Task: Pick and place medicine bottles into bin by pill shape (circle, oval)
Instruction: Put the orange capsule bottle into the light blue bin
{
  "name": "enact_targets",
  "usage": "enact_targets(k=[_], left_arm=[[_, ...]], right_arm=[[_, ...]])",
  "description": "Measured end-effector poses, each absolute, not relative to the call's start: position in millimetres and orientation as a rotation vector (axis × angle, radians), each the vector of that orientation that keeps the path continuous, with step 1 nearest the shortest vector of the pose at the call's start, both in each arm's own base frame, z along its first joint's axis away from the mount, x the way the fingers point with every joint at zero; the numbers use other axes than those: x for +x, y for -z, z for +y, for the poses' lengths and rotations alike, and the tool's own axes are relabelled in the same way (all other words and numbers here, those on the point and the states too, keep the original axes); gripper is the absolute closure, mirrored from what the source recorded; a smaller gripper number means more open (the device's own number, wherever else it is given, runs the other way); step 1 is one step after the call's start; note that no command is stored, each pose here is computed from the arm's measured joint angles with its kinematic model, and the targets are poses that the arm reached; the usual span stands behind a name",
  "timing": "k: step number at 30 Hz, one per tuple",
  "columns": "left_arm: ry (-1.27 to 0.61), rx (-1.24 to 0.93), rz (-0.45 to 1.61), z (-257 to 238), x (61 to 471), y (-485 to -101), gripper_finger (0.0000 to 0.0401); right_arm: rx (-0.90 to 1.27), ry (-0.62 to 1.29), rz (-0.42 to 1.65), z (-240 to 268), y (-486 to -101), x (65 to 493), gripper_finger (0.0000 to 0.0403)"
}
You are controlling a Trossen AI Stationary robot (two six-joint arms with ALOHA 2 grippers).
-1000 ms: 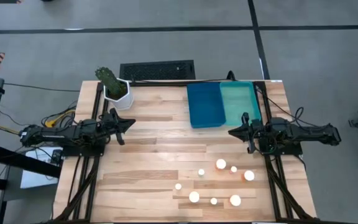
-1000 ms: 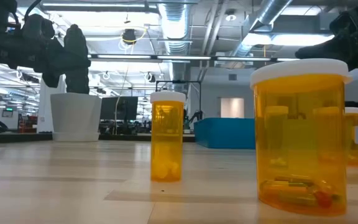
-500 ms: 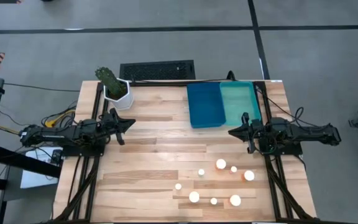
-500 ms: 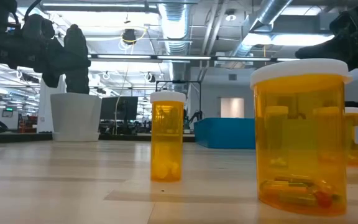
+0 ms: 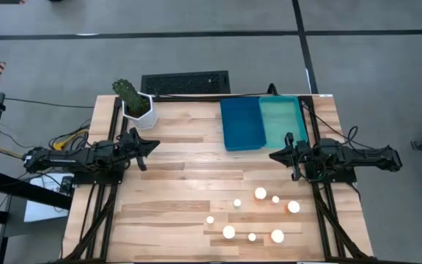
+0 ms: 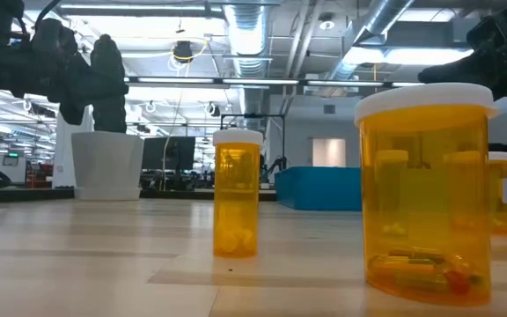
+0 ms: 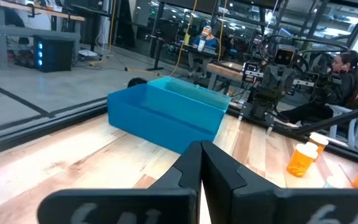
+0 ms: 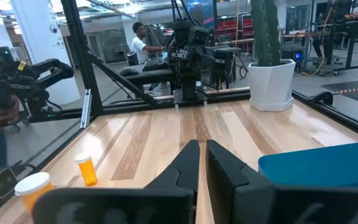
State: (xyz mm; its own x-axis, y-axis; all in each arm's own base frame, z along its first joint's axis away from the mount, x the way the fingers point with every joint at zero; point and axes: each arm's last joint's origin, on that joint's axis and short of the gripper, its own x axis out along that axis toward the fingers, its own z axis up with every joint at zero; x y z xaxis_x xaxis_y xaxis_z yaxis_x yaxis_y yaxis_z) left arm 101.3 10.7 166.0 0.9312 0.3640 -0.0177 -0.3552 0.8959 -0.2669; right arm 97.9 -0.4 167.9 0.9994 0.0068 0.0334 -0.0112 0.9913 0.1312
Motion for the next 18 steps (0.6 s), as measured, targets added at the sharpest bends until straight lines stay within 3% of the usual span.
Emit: enact_targets(k=[8, 18], left_arm=[[-0.338, -0.505, -0.066, 9.8, 101.6, -165.7, 0.0401], [-0.425, -0.746, -0.161, 12.5, 100.5, -167.0, 0.0401]], right_arm=[[0.126, -0.005, -0.033, -0.5, -168.0, 97.8, 0.0359], [0.128, 0.003, -0.033, -0.7, -167.9, 97.9, 0.0359]])
